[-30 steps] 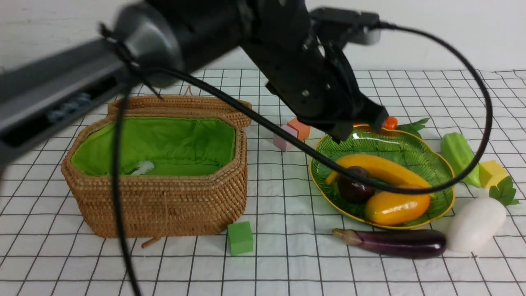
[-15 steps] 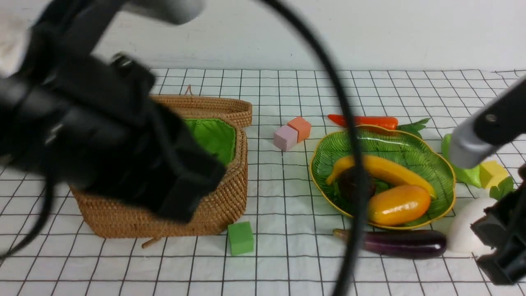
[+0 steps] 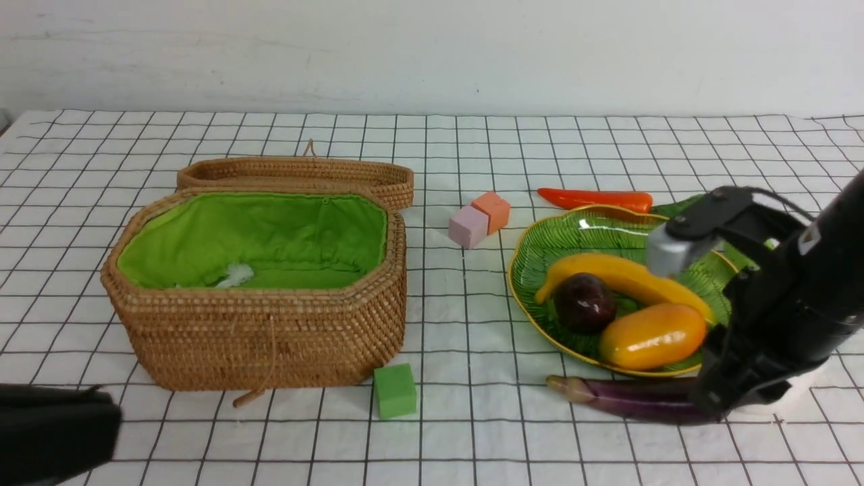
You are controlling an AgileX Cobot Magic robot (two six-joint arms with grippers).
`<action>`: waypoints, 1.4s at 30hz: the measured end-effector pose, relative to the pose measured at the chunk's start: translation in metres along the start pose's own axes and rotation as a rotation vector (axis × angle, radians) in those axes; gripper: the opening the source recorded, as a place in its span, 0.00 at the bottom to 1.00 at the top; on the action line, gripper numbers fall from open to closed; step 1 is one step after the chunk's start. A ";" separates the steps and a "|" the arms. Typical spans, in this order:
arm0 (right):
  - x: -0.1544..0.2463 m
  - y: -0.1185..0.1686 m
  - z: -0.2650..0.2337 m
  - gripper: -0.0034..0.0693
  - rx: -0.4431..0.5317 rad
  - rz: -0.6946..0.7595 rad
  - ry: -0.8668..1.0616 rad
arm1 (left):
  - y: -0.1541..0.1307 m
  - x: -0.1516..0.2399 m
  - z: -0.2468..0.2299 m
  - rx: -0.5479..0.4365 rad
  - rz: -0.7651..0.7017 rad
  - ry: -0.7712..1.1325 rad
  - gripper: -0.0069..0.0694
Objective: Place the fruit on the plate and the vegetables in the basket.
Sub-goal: Grab an eggplant with your right arm and place it in the basket on the left.
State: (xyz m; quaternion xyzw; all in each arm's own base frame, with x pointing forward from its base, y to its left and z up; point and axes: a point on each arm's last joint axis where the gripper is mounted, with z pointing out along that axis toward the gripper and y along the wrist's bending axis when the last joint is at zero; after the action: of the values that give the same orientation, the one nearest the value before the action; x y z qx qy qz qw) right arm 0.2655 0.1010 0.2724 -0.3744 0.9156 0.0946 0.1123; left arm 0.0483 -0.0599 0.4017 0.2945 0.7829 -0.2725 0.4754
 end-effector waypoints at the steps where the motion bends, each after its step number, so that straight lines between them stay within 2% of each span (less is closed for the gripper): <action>1: -0.002 -0.003 0.007 0.47 0.001 -0.022 0.012 | 0.000 0.000 -0.003 0.001 0.002 -0.013 0.07; 5: -0.007 -0.014 0.030 0.57 0.010 -0.100 0.051 | -0.001 0.001 -0.006 0.002 0.003 -0.025 0.07; 7: -0.010 -0.020 0.044 0.66 0.023 -0.149 0.061 | -0.001 0.001 -0.006 0.002 0.003 -0.023 0.07; 12: -0.013 -0.030 0.059 0.75 0.064 -0.227 0.079 | -0.001 0.001 -0.006 0.002 0.003 -0.022 0.07; 21: -0.013 -0.042 0.077 0.76 0.117 -0.285 0.130 | -0.001 0.001 -0.006 0.002 0.003 -0.019 0.07; 29: -0.013 -0.032 0.077 0.76 0.027 -0.234 0.138 | -0.001 0.002 -0.006 0.002 0.003 -0.017 0.07; 35: -0.015 0.001 0.081 0.76 -0.048 -0.330 0.234 | -0.001 0.004 -0.006 0.002 0.003 0.008 0.07; 39: -0.018 0.016 0.082 0.76 -0.032 -0.385 0.261 | -0.001 0.004 -0.006 0.002 0.003 0.012 0.07; 42: -0.019 0.025 0.075 0.76 0.016 -0.425 0.266 | -0.001 0.004 -0.006 0.002 0.003 0.013 0.07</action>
State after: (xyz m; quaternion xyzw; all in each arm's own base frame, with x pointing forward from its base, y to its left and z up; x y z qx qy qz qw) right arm 0.2711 0.1510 0.2086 -0.5669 0.8237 0.0116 0.0109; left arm 0.0428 -0.0552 0.4002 0.2979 0.7854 -0.2704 0.4704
